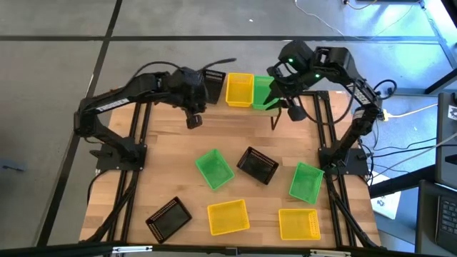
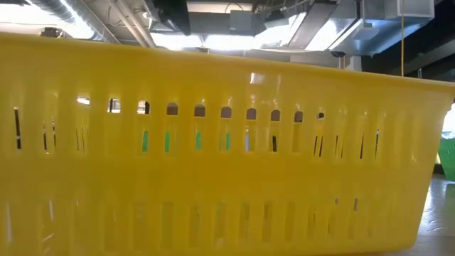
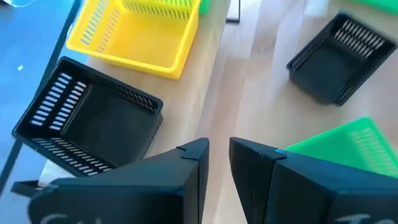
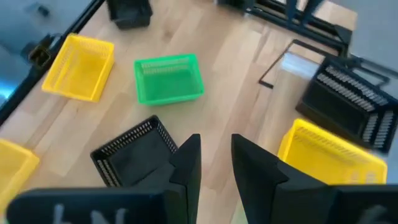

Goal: Stack baskets on shelf by color
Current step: Stack the right green bin on top of the other green bin on the shelf

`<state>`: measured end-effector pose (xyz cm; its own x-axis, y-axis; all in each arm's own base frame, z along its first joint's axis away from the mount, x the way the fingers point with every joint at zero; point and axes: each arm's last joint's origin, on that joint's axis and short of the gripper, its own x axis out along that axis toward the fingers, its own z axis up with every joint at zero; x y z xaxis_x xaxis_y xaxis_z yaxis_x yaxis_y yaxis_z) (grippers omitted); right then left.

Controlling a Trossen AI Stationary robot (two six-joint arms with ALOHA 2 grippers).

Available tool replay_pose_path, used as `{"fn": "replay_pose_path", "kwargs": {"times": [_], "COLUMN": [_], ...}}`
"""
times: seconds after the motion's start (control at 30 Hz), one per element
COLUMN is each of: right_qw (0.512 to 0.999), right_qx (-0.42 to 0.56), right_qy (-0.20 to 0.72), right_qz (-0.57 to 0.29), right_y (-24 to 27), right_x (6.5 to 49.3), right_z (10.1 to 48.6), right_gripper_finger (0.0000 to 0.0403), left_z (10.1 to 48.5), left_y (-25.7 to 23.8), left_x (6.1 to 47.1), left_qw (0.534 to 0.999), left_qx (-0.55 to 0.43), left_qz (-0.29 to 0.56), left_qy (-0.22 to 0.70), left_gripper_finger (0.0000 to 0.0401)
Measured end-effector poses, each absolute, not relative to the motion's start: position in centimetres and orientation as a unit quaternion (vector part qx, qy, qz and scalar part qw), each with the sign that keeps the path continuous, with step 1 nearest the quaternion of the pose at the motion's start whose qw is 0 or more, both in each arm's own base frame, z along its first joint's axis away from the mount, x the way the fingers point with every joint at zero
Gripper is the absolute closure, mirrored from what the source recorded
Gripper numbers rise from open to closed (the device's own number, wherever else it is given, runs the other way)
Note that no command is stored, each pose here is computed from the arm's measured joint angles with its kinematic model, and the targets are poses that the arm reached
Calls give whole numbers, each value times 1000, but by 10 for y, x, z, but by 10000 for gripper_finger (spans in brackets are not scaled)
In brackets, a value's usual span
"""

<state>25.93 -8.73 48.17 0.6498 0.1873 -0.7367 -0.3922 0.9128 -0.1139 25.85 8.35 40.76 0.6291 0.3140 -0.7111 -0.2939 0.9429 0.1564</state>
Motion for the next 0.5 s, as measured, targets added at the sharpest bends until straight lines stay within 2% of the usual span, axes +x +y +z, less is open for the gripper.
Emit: {"fn": "replay_pose_path", "kwargs": {"times": [0.27, 0.5], "right_qw": [897, 852], "right_qx": [-48, 94], "right_qy": [415, 514], "right_qz": [142, 35], "right_y": [-57, -23], "right_x": [221, 194], "right_z": [478, 440], "right_gripper_finger": [313, 313], "left_z": [431, 437], "left_y": [64, 56], "left_x": [231, 212], "left_qw": [921, 920], "left_qx": [-1, 2], "left_qz": [179, 175], "left_qy": [346, 350], "left_gripper_finger": [345, 345]}}
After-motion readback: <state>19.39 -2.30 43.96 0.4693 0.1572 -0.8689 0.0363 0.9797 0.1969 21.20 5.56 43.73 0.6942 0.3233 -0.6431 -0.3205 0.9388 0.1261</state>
